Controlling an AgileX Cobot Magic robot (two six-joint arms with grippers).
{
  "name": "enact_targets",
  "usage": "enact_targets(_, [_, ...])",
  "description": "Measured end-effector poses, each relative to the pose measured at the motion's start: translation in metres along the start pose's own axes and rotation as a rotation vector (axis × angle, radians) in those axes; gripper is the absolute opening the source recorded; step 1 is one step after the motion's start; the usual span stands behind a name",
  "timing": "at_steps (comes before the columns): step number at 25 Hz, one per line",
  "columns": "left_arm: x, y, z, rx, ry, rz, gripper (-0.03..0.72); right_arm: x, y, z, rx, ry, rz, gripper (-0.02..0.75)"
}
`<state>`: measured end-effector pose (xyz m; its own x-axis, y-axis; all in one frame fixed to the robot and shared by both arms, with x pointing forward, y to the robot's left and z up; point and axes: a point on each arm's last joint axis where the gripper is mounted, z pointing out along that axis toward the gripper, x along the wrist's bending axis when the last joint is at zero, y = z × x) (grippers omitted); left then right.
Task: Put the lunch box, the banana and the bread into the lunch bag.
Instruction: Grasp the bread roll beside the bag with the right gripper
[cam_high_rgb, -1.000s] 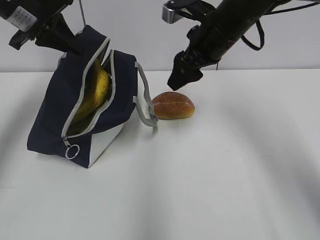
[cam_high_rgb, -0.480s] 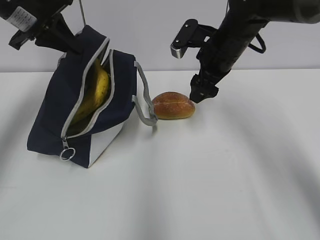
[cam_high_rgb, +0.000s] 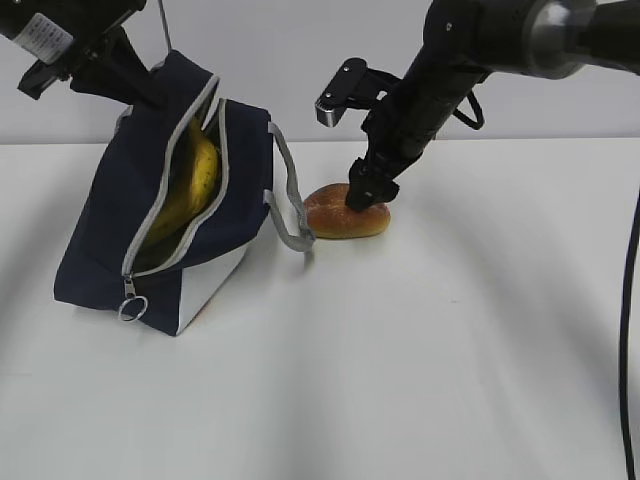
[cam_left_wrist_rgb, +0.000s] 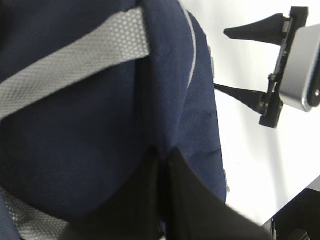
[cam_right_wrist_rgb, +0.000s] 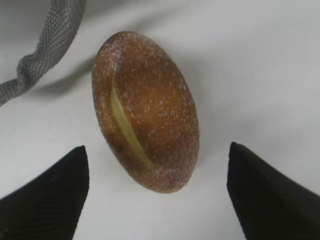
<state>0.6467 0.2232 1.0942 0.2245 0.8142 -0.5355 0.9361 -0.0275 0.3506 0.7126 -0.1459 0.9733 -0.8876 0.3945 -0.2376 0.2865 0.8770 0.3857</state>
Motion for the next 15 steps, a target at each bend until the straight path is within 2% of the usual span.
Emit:
enact_targets(6, [0.0, 0.0, 0.0, 0.0, 0.0, 0.003, 0.001, -0.004, 0.002, 0.022, -0.006, 0.032, -0.001, 0.642])
enact_targets(15, [0.0, 0.0, 0.0, 0.0, 0.0, 0.004, 0.001, 0.002, -0.006, 0.061, 0.013, 0.085, -0.002, 0.63])
